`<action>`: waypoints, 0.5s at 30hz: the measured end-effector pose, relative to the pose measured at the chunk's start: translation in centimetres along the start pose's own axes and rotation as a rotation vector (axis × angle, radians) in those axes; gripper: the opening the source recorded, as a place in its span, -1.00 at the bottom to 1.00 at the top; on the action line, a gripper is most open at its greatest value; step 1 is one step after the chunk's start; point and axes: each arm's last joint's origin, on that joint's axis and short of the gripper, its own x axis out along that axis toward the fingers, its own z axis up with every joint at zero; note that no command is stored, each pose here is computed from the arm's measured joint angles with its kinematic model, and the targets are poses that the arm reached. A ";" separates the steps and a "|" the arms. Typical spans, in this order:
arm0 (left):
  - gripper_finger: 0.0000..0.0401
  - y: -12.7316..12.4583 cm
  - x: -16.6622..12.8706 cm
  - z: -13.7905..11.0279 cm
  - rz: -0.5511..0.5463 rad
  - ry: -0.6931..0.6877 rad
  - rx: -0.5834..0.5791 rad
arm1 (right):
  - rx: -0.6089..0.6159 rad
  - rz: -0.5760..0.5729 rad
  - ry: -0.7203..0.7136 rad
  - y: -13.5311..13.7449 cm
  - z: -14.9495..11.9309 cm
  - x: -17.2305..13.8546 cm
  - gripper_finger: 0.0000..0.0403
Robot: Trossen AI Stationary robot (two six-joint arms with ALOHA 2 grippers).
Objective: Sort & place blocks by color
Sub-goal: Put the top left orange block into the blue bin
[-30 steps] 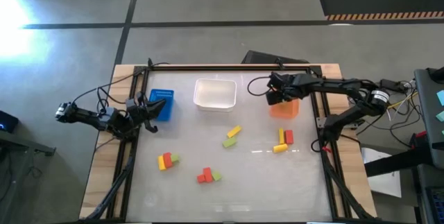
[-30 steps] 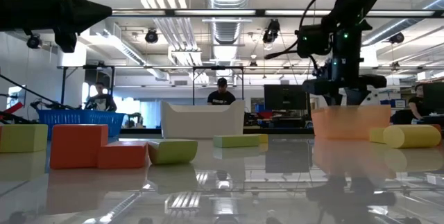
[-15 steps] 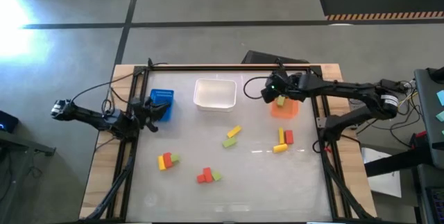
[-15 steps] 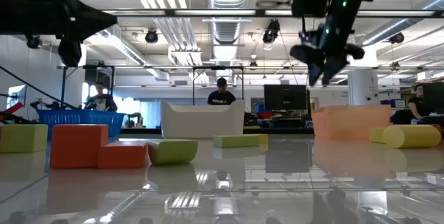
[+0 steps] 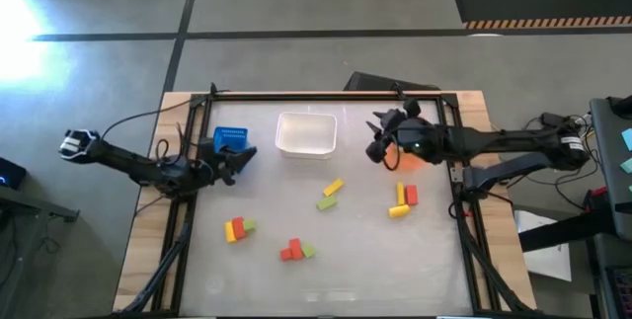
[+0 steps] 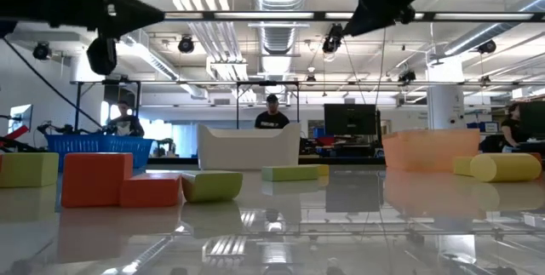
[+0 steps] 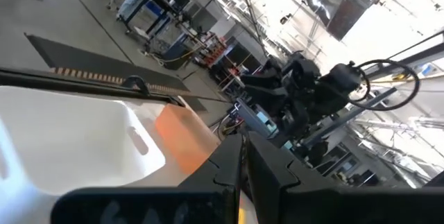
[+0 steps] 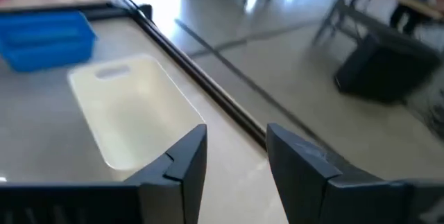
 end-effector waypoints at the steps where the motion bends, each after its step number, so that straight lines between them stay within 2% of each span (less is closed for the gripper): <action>1: -0.97 -0.6 0.4 0.1 -0.002 0.004 0.001 | -0.010 0.021 -0.024 0.1 0.1 -0.2 -0.34; 6: -0.99 -3.2 2.0 -0.3 -0.002 0.085 -0.003 | -0.021 0.185 -0.124 0.2 0.2 -0.9 -0.42; 9: -1.00 -4.8 2.9 -0.6 0.038 0.165 -0.062 | -0.033 0.245 -0.150 0.2 0.3 -1.2 -0.45; 15: -1.00 -7.3 3.5 -3.1 0.279 0.528 -0.181 | -0.062 0.242 -0.158 0.1 0.2 -1.3 -0.52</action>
